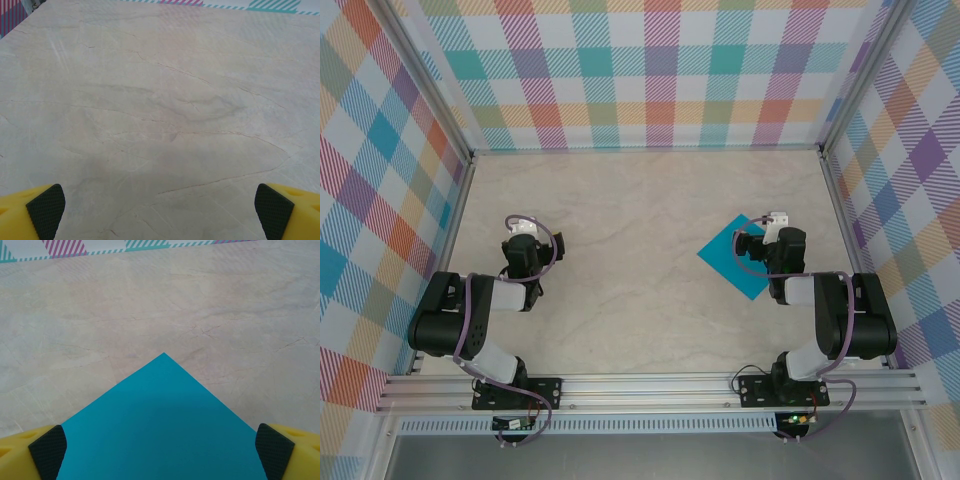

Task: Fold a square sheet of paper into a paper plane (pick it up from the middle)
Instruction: Move the square sheet of paper to the center of the table.

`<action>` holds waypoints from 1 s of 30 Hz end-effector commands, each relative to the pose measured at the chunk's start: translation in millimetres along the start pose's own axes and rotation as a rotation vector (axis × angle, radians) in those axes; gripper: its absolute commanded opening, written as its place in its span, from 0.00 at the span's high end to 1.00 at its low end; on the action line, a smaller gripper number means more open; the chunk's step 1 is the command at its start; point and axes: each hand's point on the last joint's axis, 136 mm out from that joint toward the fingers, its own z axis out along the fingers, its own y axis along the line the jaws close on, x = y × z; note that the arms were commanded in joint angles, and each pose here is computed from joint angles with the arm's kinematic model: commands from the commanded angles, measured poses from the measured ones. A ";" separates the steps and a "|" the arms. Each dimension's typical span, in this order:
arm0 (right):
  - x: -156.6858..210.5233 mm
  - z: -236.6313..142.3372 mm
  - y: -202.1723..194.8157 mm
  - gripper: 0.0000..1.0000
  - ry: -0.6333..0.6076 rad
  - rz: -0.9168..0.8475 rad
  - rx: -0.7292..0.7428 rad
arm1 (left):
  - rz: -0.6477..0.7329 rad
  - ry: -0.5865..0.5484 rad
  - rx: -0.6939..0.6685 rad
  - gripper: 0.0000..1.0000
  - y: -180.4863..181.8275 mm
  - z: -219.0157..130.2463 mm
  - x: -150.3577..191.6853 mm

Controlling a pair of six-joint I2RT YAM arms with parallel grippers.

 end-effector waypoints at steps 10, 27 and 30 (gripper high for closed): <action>-12.6 0.6 6.6 0.00 -0.035 -0.020 -0.046 | 0.012 -0.017 0.033 0.00 -5.7 1.3 -7.7; -48.1 -62.8 25.2 0.00 0.338 0.530 0.012 | -0.029 -0.040 0.107 0.00 -9.3 -32.8 -67.4; -36.4 -68.8 34.2 0.00 0.431 0.685 0.014 | -0.059 -0.015 0.119 0.00 -10.9 -41.7 -78.7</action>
